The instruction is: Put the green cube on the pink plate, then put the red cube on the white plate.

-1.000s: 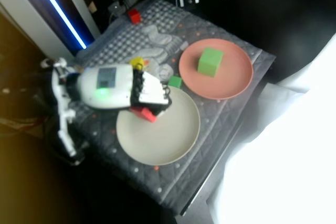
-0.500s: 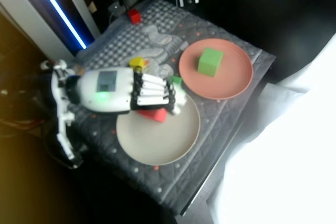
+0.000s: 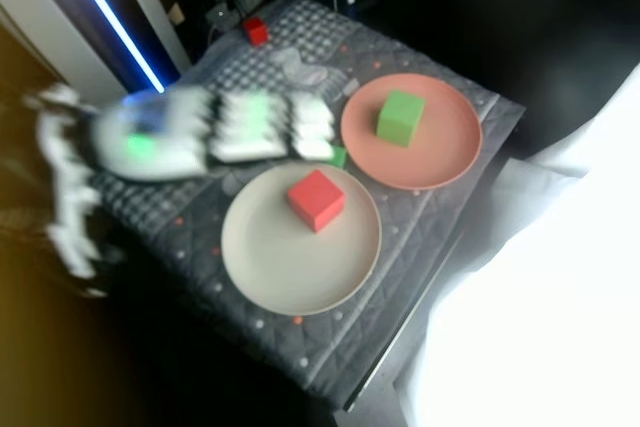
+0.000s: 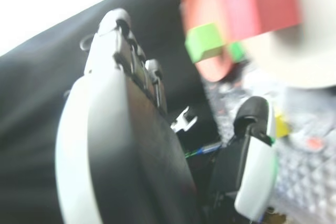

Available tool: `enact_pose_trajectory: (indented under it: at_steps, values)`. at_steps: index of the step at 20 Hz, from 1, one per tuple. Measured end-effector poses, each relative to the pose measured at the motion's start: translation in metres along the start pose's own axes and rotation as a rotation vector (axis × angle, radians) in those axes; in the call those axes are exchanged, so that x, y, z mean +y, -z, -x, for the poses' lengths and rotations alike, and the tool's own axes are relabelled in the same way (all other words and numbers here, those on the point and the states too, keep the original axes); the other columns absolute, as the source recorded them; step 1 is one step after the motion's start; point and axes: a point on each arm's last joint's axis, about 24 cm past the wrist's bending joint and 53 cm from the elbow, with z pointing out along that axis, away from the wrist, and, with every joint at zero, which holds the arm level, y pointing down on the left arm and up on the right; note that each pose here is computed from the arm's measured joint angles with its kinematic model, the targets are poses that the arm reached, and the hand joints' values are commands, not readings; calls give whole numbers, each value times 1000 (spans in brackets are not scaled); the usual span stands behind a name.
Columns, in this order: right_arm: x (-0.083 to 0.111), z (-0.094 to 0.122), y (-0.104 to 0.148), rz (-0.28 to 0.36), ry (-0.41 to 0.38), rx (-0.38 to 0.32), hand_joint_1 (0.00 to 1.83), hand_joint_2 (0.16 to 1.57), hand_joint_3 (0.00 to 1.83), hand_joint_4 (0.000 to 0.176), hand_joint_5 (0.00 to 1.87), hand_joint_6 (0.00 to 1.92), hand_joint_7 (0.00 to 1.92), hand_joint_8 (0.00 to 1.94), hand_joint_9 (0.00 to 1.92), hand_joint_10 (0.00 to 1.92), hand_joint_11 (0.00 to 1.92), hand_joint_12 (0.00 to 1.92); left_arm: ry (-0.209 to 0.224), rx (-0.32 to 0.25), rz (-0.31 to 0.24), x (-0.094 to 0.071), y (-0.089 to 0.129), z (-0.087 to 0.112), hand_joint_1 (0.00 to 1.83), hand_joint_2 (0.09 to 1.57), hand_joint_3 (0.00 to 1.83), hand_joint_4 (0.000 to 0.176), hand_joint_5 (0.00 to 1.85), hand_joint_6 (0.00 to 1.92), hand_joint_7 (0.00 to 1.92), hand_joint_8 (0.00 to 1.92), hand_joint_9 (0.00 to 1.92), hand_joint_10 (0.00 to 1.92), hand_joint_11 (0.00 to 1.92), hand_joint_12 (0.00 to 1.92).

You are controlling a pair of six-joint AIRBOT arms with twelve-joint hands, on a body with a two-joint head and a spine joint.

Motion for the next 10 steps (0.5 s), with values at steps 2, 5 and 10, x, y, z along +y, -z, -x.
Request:
enact_pose_trajectory:
  at_steps: [2,5,10]
  values:
    - [24,19,9,75,-13,-88,592,1121,41,0,0,0,23,1,24,7,0,238,-18,-43,-57,-17,0,16,412,1192,0,91,78,0,277,3,268,5,143,470]
    - [43,41,19,145,-13,-188,429,1255,18,0,0,0,108,16,118,33,0,576,-30,-100,-111,-32,2,33,539,1178,0,24,164,0,303,0,364,0,323,148]
    - [70,54,37,217,9,-289,0,1334,0,86,0,452,228,26,301,37,0,980,-23,-63,-171,-48,-1,23,146,1178,0,9,123,0,247,5,290,23,197,65]
